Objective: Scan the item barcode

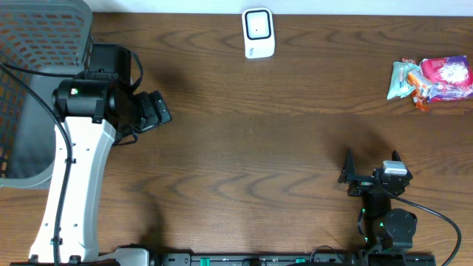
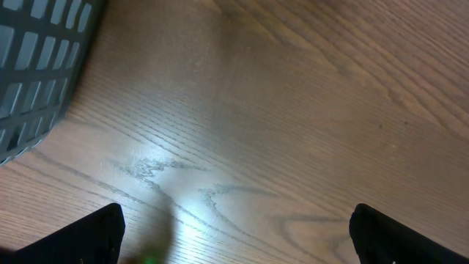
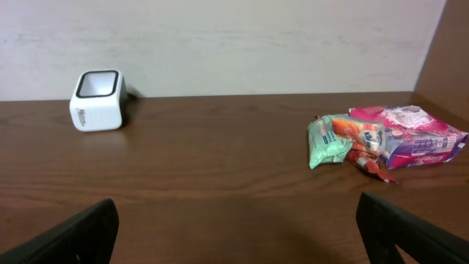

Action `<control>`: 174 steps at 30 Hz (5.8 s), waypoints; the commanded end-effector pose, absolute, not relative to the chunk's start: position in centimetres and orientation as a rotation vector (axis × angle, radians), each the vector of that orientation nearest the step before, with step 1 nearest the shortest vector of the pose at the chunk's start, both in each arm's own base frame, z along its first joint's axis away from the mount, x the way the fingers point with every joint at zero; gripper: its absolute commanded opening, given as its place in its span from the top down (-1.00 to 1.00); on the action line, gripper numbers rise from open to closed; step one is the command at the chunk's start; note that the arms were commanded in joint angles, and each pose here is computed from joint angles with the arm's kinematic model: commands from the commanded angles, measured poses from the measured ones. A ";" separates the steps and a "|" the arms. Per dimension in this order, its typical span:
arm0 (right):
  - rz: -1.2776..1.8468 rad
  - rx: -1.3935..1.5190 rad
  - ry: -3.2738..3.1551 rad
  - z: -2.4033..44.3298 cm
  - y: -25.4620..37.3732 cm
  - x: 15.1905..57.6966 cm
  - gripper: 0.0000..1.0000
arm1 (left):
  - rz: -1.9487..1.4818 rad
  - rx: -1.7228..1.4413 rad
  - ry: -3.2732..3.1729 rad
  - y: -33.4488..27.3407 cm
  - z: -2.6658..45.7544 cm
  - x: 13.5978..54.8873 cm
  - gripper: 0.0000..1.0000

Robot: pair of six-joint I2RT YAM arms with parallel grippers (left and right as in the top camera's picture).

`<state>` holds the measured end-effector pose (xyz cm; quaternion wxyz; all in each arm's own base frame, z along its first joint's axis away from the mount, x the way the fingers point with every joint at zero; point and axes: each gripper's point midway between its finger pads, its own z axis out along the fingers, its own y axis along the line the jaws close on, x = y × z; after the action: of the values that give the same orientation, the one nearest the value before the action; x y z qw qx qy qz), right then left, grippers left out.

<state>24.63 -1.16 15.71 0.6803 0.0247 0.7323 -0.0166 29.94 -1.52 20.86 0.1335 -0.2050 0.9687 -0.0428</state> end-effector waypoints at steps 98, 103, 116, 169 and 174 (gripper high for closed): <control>-0.017 0.056 1.642 15.7 -0.9 24.6 -0.99 | -0.199 -0.177 1.414 0.0 21.6 24.3 -0.96; -0.017 0.056 1.642 15.7 -0.9 24.6 -0.99 | -0.187 -0.189 1.429 0.3 20.7 24.5 -0.95; -0.017 0.056 1.643 15.7 -0.9 24.6 -0.98 | -0.061 -0.084 1.655 0.2 15.3 24.6 -0.95; -0.017 0.056 1.643 15.7 -0.9 24.6 -0.99 | 0.040 -0.086 1.725 1.3 13.6 24.3 -0.96; -0.017 0.056 1.643 15.7 -0.9 24.6 -0.99 | 0.040 -0.086 1.725 1.3 13.6 24.3 -0.96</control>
<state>24.63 -1.10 15.71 0.6804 0.0246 0.7323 -0.0146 24.52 0.66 15.17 0.6693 -0.0291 0.7424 -0.0002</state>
